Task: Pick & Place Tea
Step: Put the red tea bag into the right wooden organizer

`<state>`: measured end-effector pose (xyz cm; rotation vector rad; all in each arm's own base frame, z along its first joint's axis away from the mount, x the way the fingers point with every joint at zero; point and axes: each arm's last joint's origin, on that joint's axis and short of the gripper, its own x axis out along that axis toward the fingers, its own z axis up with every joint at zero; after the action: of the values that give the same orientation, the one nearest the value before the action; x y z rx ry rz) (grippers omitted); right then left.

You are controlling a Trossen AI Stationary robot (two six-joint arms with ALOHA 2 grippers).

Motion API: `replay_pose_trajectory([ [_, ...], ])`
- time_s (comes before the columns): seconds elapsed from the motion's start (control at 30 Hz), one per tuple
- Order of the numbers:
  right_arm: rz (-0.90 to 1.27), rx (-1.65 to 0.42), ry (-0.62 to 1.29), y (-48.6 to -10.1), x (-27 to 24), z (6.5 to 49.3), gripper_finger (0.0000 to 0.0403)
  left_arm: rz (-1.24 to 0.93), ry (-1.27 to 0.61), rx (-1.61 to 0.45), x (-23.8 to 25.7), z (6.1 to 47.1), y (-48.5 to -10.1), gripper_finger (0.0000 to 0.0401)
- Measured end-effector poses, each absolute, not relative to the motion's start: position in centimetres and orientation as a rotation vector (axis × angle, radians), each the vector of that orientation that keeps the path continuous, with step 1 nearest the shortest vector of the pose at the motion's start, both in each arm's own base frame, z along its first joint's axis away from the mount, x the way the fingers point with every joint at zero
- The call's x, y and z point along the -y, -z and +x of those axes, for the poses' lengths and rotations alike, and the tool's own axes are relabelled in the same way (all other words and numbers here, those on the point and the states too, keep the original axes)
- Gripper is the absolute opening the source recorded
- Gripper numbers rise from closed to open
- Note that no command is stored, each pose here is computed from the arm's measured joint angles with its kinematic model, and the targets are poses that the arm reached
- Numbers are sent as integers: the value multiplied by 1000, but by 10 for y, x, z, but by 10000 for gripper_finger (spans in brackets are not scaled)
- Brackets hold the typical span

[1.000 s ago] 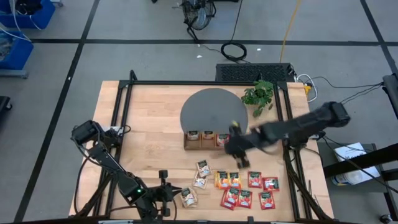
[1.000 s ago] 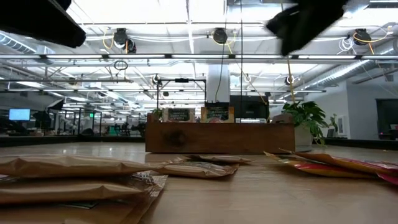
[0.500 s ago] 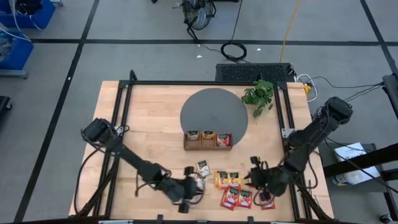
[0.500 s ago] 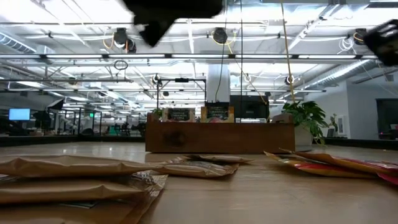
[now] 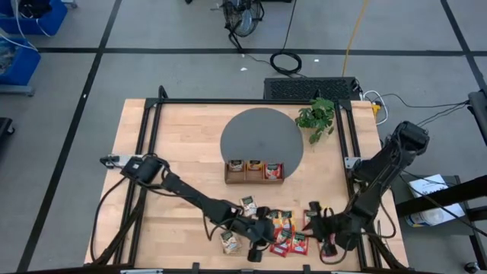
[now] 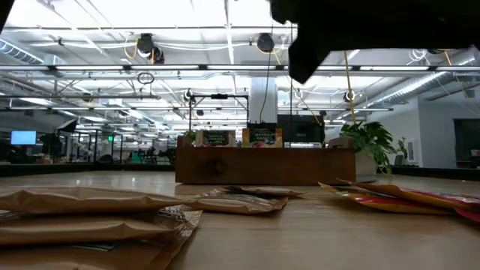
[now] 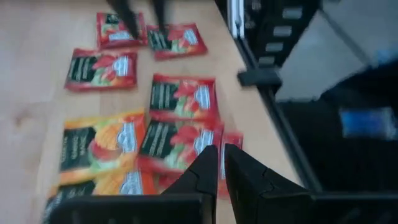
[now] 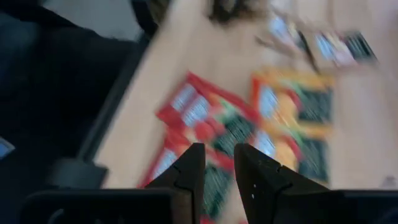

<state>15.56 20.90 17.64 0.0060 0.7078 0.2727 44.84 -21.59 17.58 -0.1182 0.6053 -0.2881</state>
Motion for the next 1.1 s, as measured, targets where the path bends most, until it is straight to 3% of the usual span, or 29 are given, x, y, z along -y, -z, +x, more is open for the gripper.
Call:
replay_pose_trajectory([
  [0.17, -51, -599, -350, -156, -228, 178, 72, -280, 213, -671, 209, 454, -160, 45],
  [0.63, -94, -738, -361, -103, -248, 197, 3, -408, 189, -702, 216, 453, -152, 148],
  [1.1, -83, -799, -316, -92, -241, 193, 0, -477, 140, -701, 202, 463, -138, 157],
])
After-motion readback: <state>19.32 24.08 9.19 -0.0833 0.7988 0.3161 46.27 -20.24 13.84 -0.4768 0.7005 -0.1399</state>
